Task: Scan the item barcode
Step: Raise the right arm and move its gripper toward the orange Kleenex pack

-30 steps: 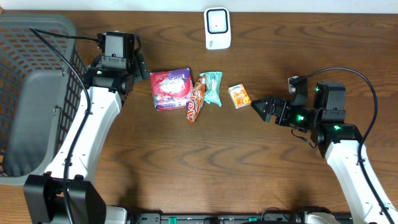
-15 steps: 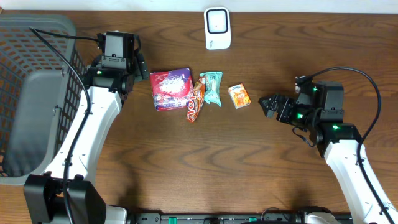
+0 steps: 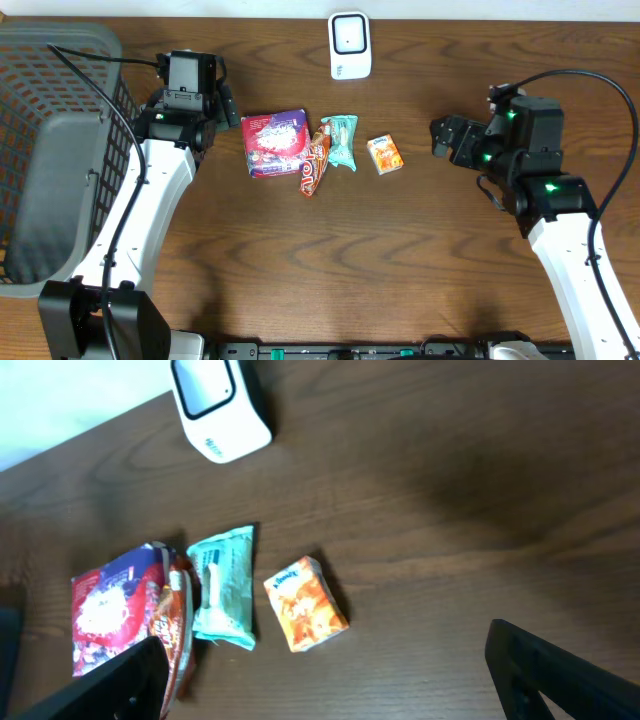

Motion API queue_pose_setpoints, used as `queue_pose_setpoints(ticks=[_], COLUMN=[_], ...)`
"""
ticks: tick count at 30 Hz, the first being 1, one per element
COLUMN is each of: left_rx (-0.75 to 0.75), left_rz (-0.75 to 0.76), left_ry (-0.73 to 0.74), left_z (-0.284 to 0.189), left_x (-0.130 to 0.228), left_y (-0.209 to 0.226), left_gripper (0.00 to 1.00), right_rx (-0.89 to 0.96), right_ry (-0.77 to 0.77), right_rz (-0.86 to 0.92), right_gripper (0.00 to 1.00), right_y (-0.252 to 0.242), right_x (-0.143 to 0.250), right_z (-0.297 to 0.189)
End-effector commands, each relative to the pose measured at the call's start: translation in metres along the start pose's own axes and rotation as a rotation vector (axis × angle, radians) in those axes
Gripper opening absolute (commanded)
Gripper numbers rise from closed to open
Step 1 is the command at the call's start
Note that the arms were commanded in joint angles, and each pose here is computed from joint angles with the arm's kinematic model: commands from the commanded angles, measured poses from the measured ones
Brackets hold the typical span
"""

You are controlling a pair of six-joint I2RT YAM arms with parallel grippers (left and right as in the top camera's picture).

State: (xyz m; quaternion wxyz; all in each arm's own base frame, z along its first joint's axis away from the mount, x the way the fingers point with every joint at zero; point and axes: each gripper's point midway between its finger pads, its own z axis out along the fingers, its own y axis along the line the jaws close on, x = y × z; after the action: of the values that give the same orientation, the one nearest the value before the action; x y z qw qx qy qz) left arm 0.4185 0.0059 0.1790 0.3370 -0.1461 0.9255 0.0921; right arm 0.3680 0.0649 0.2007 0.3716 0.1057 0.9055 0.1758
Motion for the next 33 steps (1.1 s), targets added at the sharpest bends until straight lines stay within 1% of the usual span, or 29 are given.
queue_pose_setpoints(ticks=[1,8,12,18,33], left_rx=[-0.013,-0.013,-0.014,-0.014,-0.013], left_rz=[0.011,0.011,0.011,0.011,0.011], left_ry=[-0.005,-0.005,-0.005,-0.005,-0.005], left_z=[0.0,0.0,0.0,0.0,0.0], left_x=[-0.002,-0.002,-0.002,-0.002,-0.002], left_y=[0.003,0.003,0.003,0.003,0.003], left_gripper=[0.99,0.99,0.99,1.0,1.0], right_rx=[0.036,0.02,0.01,-0.012,-0.013], right_ry=[-0.004,0.059,0.04,-0.001,-0.006], right_rz=[-0.042,-0.048,-0.01,-0.016,-0.017], right_gripper=[0.97,0.99,0.99,0.99,0.99], right_y=[0.007,0.021,0.024,0.029,0.03], right_x=[-0.004,0.01,0.005,-0.005,-0.006], right_z=[0.005,0.023,0.024,0.025,0.026])
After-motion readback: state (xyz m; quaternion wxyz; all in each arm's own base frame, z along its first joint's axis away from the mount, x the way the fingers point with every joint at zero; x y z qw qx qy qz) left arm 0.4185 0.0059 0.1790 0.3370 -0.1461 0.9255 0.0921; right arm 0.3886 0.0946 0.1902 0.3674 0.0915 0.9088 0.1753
